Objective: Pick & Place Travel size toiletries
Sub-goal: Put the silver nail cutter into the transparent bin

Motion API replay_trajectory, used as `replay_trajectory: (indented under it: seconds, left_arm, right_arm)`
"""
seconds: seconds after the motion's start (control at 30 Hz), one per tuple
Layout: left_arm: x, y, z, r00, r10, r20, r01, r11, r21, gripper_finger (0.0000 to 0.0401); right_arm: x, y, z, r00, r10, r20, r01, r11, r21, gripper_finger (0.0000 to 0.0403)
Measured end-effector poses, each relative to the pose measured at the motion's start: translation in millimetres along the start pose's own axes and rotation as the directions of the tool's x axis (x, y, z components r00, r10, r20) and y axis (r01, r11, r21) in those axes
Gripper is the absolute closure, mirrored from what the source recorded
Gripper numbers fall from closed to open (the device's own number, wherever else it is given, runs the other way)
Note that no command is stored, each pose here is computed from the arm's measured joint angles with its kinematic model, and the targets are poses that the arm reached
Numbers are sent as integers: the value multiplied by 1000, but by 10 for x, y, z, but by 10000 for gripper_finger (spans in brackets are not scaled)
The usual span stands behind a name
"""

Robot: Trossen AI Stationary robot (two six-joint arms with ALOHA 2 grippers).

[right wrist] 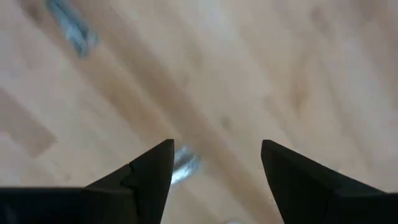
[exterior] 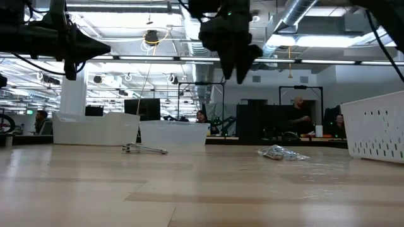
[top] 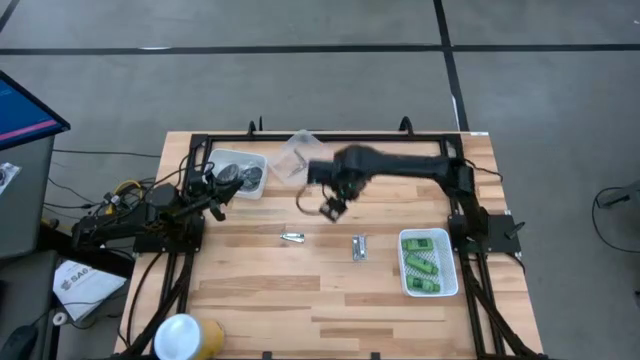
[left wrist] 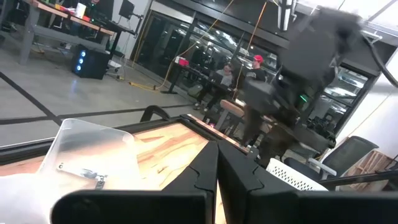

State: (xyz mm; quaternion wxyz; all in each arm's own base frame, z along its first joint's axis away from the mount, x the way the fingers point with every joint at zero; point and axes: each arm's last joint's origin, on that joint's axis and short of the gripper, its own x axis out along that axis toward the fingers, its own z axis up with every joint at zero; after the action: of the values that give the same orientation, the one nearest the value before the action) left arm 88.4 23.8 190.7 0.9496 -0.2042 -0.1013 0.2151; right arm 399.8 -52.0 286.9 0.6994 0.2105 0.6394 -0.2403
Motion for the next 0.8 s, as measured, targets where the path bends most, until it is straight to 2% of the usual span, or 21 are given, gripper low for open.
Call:
replay_trajectory:
  seconds: [0.17,0.43,0.6,0.8]
  left_arm:
    - [0,0,0,1000,0,0,0,1000,1,400]
    - [0,1,-2,1000,1,-2,-1,1000,1,400]
    - [0,1,-2,1000,2,-3,-2,1000,2,400]
    - [0,1,-2,1000,2,-3,-2,1000,2,400]
  right_arm:
    - [200,168,-400,999,-16,-45,20,996,88,168]
    - [512,75,-911,998,66,-12,-59,952,301,168]
    - [740,22,-1022,996,89,3,-85,934,347,168]
    - [993,75,-1024,996,84,-10,-75,938,338,174]
